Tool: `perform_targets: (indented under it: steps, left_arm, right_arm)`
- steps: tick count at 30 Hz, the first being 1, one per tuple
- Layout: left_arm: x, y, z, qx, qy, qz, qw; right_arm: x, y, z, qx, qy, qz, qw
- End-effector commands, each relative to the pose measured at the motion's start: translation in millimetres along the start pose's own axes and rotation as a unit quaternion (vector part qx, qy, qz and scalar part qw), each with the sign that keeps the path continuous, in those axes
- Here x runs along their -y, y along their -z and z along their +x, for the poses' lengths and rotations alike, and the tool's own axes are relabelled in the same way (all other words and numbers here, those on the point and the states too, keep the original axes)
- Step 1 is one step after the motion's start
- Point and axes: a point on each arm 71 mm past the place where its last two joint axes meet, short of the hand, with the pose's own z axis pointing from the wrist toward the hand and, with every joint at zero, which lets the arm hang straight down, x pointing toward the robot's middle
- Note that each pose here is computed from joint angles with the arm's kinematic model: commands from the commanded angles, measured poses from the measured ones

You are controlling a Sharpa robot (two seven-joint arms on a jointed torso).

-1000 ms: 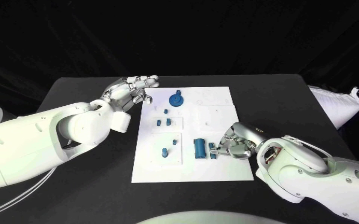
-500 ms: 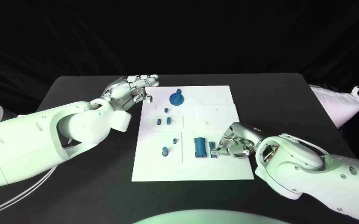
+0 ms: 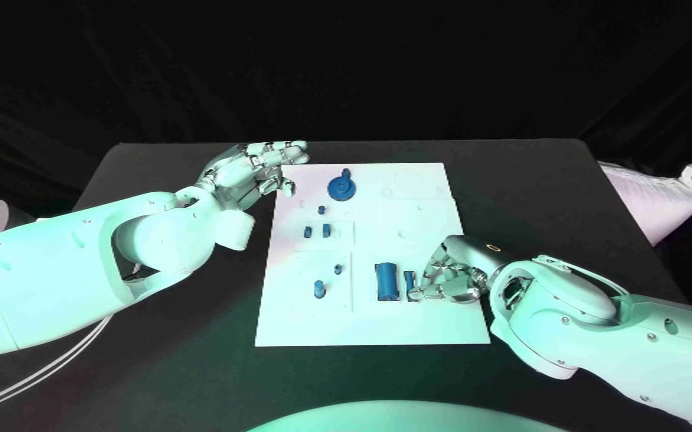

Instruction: Assemble the parts on the task board

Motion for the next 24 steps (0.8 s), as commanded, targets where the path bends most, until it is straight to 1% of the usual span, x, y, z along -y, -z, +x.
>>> perform_targets:
  steps: [1, 5, 9, 12, 14, 15, 18, 19, 23, 24]
  left_arm:
    - [0.3, -0.2, 2.1, -0.01, 0.002, 0.002, 1.0]
    - [0.1, -0.2, 1.9, -0.01, 0.002, 0.002, 1.0]
    - [-0.4, -0.3, 0.3, -0.008, 0.002, 0.002, 1.0]
    - [-1.6, -1.1, -1.5, -0.006, 0.001, 0.001, 1.0]
    - [-3.1, -2.0, -3.4, -0.003, 0.0, 0.0, 1.0]
    - [-3.7, -2.3, -4.1, -0.001, 0.0, 0.0, 1.0]
    - [-6.6, -5.4, -8.3, 0.009, 0.0, -0.002, 1.0]
    - [-7.1, -6.2, -9.3, 0.011, -0.001, -0.002, 1.0]
    - [-10.5, -13.1, -19.1, 0.035, -0.004, 0.0, 0.999]
    - [-11.1, -14.8, -21.7, 0.041, -0.005, 0.002, 0.999]
  right_arm:
    - [0.8, -0.4, -0.1, 0.011, 0.008, 0.0, 1.0]
    - [-0.7, 1.1, -1.6, 0.02, -0.005, -0.007, 1.0]
    - [-1.5, 4.1, -5.7, 0.026, -0.04, -0.022, 0.999]
    - [-1.4, 3.1, -14.1, 0.025, -0.094, -0.045, 0.994]
    - [0.1, -0.5, -22.9, 0.025, -0.148, -0.062, 0.987]
    - [1.0, -2.0, -25.9, 0.026, -0.164, -0.067, 0.984]
    - [7.3, -13.1, -44.3, 0.039, -0.245, -0.093, 0.964]
    - [9.1, -15.9, -48.1, 0.043, -0.261, -0.096, 0.96]
    - [24.5, -37.8, -70.6, 0.074, -0.362, -0.101, 0.924]
    - [27.7, -42.8, -74.6, 0.081, -0.38, -0.1, 0.916]
